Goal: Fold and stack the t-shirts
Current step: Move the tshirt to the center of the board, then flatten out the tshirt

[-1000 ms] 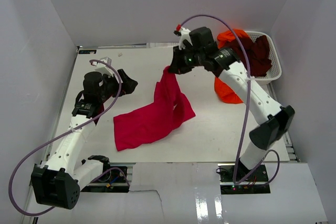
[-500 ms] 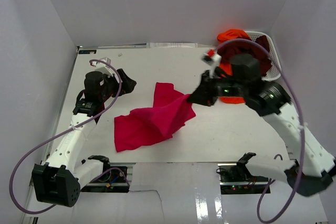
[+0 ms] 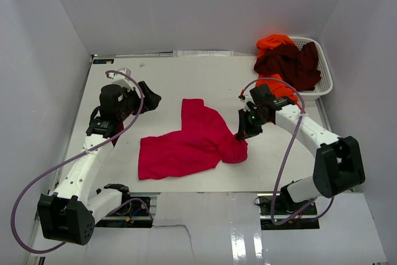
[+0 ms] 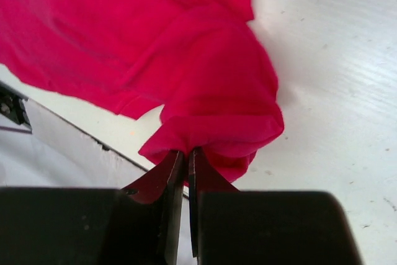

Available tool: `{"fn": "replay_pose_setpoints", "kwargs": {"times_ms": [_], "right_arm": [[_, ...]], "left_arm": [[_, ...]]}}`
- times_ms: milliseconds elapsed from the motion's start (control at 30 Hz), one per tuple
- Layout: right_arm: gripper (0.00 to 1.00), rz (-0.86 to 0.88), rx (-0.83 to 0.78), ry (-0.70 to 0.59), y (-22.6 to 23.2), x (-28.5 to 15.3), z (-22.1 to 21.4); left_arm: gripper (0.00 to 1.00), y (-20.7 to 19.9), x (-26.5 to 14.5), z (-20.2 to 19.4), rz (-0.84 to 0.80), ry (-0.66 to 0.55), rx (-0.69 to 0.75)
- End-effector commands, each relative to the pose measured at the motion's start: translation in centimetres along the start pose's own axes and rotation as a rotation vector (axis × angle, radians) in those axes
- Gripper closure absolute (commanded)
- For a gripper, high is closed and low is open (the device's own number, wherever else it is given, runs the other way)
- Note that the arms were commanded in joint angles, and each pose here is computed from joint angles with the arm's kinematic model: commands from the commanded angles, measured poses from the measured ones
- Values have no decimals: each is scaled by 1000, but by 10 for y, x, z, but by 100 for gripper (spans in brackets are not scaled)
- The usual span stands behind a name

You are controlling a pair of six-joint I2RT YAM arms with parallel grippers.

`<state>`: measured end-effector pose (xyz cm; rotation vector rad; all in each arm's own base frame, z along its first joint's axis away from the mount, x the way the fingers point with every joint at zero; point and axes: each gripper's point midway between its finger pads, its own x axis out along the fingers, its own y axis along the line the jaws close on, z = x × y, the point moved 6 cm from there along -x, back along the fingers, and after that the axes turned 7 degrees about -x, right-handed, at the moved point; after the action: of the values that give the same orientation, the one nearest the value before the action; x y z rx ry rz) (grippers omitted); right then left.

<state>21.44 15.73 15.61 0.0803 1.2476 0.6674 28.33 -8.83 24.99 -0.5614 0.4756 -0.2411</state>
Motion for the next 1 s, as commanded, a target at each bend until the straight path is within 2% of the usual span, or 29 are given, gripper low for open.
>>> {"fn": "replay_pose_setpoints", "kwargs": {"times_ms": [0,167,267,300,367,467,500,533,567,600,633,800,867,967], "right_arm": [[92,-37,-41,-176,-5,-8,41],[92,58,-29,-288,-3,-33,86],[92,6,89,-343,-27,-47,93],[92,-46,156,-365,-50,-53,92],[92,-156,227,-343,-78,-47,78],[90,-228,250,-257,-92,-30,55],[71,-253,254,-210,-98,-23,46],[58,-263,262,-189,-99,-21,39],[42,-270,259,-184,-100,-19,35],[6,-295,256,-198,-101,-22,32],[10,-312,254,-205,-101,-24,29],[10,-404,183,-214,-84,-39,11],[10,-459,165,-160,-75,-39,-4],[9,-401,156,-138,-55,-35,-25]], "left_arm": [[2,-9,-8,10,-33,-33,11],[2,-9,-6,10,-33,-28,11],[2,-9,-7,11,-32,-32,12],[2,-8,-7,11,-31,-33,11],[2,-9,-7,11,-34,-32,12],[2,-9,-8,11,-37,-34,13],[2,-10,-9,12,-42,-35,13],[2,-10,-8,11,-43,-34,14],[2,-11,-8,11,-45,-32,14],[2,-10,-8,11,-43,-32,13],[2,-10,-8,11,-45,-31,13],[2,-11,-8,11,-50,-28,14],[2,-11,-8,11,-50,-28,13],[2,-12,-8,11,-56,-26,14]]}}
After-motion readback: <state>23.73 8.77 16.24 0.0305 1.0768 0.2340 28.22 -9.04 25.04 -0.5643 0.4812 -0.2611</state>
